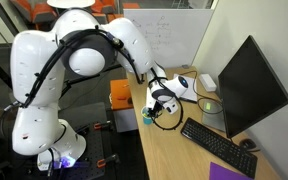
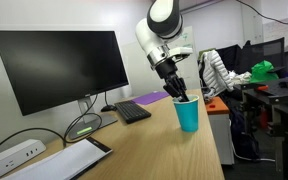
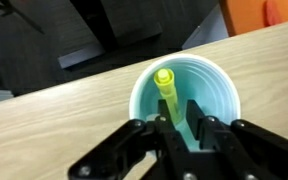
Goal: Remove the yellow marker from the blue cup
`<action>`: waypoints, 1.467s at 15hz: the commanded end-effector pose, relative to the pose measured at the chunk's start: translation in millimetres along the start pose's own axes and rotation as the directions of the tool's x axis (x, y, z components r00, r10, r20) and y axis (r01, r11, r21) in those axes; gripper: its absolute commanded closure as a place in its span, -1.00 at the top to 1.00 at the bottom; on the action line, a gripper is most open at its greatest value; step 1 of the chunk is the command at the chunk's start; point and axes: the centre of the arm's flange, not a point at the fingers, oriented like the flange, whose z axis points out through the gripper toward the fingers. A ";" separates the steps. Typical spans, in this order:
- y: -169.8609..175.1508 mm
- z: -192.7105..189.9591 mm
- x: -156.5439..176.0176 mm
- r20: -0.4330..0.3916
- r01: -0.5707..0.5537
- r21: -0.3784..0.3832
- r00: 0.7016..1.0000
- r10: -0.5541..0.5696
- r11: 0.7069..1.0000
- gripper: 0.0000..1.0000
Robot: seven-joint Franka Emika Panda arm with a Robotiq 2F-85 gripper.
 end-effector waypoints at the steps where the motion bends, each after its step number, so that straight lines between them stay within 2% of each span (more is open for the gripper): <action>1: -6.1 -5.3 3.3 0.028 0.059 -0.055 0.998 -0.058 0.997 -0.45; 5: -14.2 -7.0 0.4 0.038 0.117 -0.102 0.993 -0.114 0.988 -0.42; 10: -18.0 -2.4 -4.0 0.062 0.168 -0.143 0.985 -0.160 0.975 -0.49; 17: -14.7 8.4 -4.8 0.091 0.227 -0.147 0.972 -0.215 0.963 -0.41; 22: -14.0 13.4 -4.6 0.105 0.247 -0.157 0.967 -0.232 0.956 -0.42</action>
